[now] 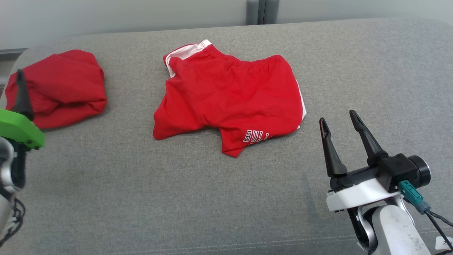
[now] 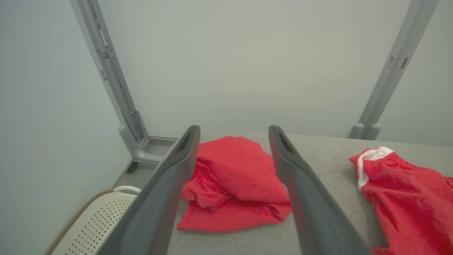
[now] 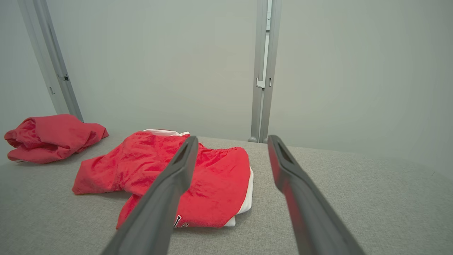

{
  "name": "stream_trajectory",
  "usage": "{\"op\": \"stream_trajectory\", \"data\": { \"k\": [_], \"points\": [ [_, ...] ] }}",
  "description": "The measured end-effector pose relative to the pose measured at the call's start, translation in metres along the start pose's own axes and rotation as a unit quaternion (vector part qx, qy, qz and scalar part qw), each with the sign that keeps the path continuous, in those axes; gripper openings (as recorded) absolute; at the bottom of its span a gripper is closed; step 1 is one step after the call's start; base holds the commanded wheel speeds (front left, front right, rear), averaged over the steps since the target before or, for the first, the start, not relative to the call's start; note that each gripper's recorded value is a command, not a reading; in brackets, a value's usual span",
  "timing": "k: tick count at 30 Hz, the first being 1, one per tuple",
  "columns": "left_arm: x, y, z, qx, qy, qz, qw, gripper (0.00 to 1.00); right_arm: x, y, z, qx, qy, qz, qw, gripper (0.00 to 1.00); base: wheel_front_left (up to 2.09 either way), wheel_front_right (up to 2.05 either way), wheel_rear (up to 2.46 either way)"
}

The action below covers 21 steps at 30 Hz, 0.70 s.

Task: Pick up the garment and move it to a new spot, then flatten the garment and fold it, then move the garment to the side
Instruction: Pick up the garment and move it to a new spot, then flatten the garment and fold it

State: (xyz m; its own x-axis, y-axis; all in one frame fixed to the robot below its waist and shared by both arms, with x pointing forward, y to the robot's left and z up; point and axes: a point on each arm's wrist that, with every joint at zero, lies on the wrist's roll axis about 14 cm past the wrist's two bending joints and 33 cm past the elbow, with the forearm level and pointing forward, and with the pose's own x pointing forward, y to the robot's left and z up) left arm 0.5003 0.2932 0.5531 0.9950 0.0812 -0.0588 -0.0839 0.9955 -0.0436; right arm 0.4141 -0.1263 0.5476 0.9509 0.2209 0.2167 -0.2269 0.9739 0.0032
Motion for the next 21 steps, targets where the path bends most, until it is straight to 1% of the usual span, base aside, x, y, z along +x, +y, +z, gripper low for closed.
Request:
{"op": "stream_trajectory", "data": {
  "k": [8,14,15,16,17,18,19,21],
  "points": [
    [-0.029,-0.098,-0.016,-0.029,-0.006,-0.103,0.994,1.00,-0.008,-0.006,0.003,-0.002,0.000,-0.011,1.000,1.00,0.00,0.00,0.00],
    [-0.064,-0.168,-0.050,-0.062,0.031,-0.176,0.982,1.00,-0.014,-0.013,0.004,-0.006,0.001,-0.021,1.000,1.00,0.00,0.00,0.00],
    [-0.069,-0.179,-0.057,-0.069,0.041,-0.185,0.980,1.00,-0.015,-0.013,0.004,-0.007,0.002,-0.022,1.000,1.00,0.00,0.00,0.00],
    [-0.069,-0.179,-0.057,-0.069,0.041,-0.185,0.980,1.00,-0.015,-0.013,0.004,-0.007,0.002,-0.022,1.000,1.00,0.00,0.00,0.00],
    [-0.074,-0.188,-0.064,-0.073,0.049,-0.192,0.977,1.00,-0.015,-0.014,0.004,-0.007,0.002,-0.023,1.000,1.00,0.00,0.00,0.00],
    [-0.082,-0.204,-0.077,-0.078,0.067,-0.206,0.973,1.00,-0.017,-0.015,0.004,-0.008,0.003,-0.025,1.000,1.00,0.00,0.00,0.00],
    [-0.082,-0.204,-0.077,-0.078,0.067,-0.206,0.973,1.00,-0.017,-0.015,0.004,-0.008,0.003,-0.025,1.000,1.00,0.00,0.00,0.00],
    [-0.091,-0.223,-0.090,-0.079,0.083,-0.226,0.967,1.00,-0.018,-0.016,0.003,-0.008,0.004,-0.026,1.000,1.00,0.00,0.00,0.00]
  ]
}}
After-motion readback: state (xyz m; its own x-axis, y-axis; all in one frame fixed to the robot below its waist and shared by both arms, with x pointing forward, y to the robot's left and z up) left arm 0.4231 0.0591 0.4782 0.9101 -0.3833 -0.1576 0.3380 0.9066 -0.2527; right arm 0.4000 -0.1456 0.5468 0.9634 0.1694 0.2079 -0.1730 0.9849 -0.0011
